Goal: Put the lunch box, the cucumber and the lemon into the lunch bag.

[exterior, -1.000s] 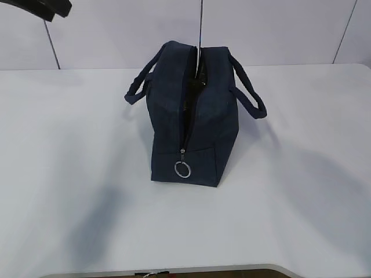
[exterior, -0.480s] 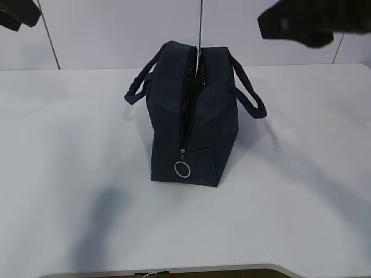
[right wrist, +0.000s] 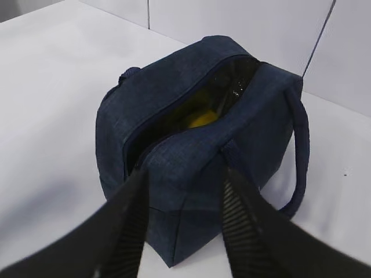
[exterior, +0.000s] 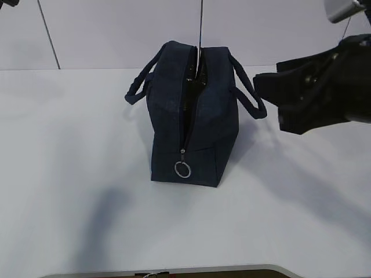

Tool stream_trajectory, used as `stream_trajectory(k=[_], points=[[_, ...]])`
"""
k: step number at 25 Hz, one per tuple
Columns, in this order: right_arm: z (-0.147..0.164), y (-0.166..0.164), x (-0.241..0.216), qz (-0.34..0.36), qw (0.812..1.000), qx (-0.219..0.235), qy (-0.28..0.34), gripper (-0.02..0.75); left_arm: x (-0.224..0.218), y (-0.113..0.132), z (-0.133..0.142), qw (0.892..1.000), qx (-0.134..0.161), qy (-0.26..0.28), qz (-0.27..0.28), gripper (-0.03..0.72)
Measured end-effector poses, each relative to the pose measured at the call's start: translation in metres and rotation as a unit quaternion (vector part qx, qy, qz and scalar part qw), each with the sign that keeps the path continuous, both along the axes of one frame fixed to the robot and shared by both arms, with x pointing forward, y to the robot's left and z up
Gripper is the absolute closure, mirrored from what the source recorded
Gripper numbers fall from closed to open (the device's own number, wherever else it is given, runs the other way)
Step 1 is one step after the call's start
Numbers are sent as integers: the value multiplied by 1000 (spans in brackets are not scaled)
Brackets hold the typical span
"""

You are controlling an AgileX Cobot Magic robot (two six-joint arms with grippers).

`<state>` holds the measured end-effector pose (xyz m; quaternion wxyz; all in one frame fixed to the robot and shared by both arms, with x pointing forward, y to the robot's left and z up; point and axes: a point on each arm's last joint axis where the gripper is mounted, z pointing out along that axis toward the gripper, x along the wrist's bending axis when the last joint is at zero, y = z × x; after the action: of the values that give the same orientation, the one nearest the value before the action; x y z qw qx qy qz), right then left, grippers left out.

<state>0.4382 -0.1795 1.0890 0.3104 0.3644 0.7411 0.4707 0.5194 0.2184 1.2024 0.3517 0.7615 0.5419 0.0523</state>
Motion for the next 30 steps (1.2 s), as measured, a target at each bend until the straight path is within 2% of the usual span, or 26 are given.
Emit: stream_trajectory(k=[4,7,14,23,30], points=[[-9,6,9,-1,1000,3,9,402,0,-1,0,1000,-4,1,-1,438],[-22,8,11,0,1000,10,10,402,-1,-3,1,1000,-18,3,-5,438],[-68,1,-8,22,997,49,-48,403,-4,-9,6,998,-60,7,-17,438],[-104,3,-12,49,997,33,-41,403,-5,-10,7,998,-67,9,-19,438],[-138,18,4,68,995,61,-33,403,-5,-11,7,997,-73,10,-21,444]])
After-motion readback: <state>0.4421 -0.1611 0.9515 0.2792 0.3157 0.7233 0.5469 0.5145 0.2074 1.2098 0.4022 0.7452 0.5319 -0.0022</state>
